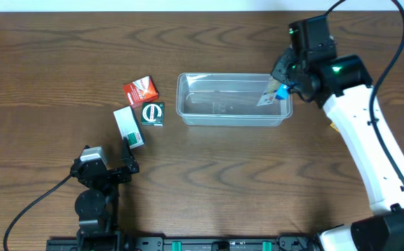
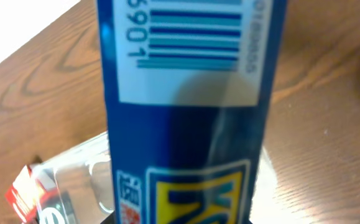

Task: Pack container
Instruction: 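Carry the blue box left over the clear container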

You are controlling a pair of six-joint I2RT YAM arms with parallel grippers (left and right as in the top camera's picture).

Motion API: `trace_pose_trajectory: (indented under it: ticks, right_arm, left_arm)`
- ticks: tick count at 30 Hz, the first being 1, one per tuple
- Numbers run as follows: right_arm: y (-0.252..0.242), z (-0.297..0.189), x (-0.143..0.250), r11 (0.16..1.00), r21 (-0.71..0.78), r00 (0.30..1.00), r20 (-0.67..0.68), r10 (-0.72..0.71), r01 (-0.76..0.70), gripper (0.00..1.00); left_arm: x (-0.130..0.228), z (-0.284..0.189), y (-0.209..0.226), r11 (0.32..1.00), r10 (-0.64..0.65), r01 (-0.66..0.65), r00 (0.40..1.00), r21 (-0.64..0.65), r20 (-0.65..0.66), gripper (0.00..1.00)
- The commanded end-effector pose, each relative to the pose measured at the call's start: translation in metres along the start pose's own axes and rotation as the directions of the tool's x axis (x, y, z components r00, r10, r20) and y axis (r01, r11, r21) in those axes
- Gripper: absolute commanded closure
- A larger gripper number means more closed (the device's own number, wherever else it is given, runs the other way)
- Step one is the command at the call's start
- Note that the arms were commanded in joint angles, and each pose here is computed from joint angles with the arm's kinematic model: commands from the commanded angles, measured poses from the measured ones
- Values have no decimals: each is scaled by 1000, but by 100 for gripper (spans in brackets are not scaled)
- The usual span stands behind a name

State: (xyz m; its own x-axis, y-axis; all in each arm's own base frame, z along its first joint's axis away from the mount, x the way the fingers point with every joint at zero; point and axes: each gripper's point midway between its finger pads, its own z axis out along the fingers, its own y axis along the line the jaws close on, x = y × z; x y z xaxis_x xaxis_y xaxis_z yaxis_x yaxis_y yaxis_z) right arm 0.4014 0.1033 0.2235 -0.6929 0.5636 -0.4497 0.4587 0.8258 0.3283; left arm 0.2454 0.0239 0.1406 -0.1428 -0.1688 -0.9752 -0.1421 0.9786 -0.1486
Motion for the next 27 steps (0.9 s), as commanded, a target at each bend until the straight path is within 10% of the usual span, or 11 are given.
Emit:
trace_pose_trajectory:
  ticks: [1,27]
  right_arm:
    - [9,7,3,986,27,985,47,165,-167,83]
    - [25,64,52,917,126,925,29,379,-380,85]
  left_arm:
    - [17,1,9,999,16,-18,999,-41,-49,2]
    - [17,1,9,999,16,-18,999,-41,-49,2]
